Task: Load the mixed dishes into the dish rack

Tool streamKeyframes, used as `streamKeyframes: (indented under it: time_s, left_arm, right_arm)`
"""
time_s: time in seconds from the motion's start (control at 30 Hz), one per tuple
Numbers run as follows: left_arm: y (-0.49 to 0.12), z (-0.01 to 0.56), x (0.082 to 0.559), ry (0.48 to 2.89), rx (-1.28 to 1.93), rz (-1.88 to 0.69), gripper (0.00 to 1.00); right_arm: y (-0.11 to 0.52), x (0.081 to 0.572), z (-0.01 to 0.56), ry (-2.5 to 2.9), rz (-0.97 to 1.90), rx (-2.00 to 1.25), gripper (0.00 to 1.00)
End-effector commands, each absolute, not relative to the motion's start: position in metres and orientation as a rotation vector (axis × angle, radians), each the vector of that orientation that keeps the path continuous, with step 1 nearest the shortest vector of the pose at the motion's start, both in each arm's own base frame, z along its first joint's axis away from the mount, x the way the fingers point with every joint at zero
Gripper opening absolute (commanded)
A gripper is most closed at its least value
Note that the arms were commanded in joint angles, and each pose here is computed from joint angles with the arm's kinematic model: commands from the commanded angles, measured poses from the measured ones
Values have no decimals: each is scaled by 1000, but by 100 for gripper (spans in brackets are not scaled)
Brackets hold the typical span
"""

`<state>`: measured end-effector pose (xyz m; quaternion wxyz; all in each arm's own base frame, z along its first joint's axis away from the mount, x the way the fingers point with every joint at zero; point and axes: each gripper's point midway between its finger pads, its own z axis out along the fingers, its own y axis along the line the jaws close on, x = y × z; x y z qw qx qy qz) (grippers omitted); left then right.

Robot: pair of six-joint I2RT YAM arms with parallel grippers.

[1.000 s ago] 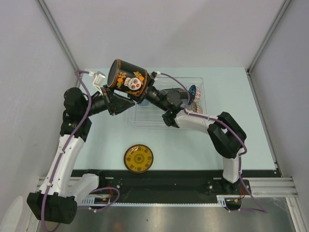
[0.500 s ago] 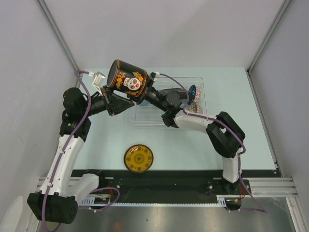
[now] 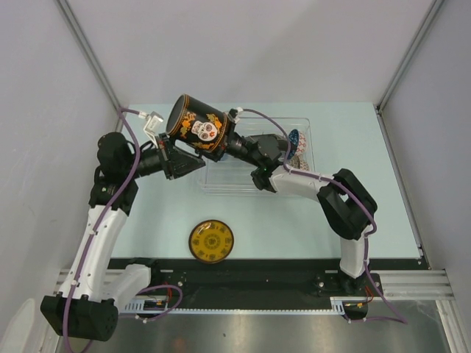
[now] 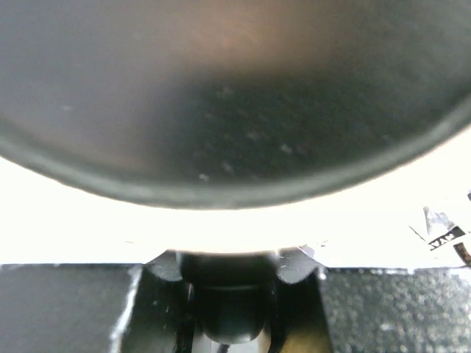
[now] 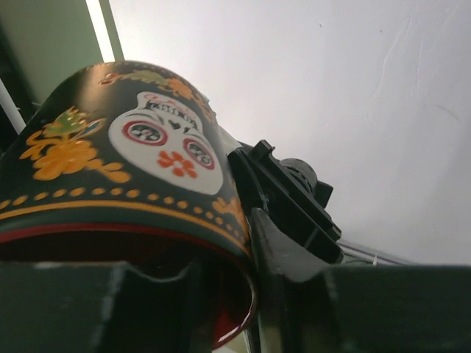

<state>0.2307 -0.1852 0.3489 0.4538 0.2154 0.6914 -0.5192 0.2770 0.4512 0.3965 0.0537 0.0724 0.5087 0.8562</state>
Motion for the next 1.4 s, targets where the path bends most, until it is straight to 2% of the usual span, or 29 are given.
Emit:
streamKeyframes:
  time_s: [0.0, 0.13, 0.47, 0.6, 0.97, 1.07, 1.37]
  left_arm:
    - [-183, 404, 210, 1509, 637, -1223, 0]
    - [-184, 408, 204, 1492, 653, -1244, 0]
    - [-184, 415, 203, 1476, 651, -1243, 0]
    - [-179, 418, 208, 1487, 663, -1158, 0]
    - [-169, 428, 215, 1472, 647, -1078, 0]
    - [-165, 419, 226, 1490, 631, -1032, 0]
    - [-158, 340, 275, 1666, 686, -783, 0]
  right_arm:
    - [420, 279, 423, 1422, 2556, 96, 32]
    - [419, 282, 418, 1423, 2543, 112, 38]
    - [416, 291, 411, 1448, 2485, 92, 39]
    - [415, 300, 387, 1639, 2335, 76, 43]
    - [371, 307, 349, 1907, 1989, 47, 43]
    - [354, 311, 342, 1942, 1884, 43, 43]
    - [266, 298, 399, 1781, 1530, 22, 44]
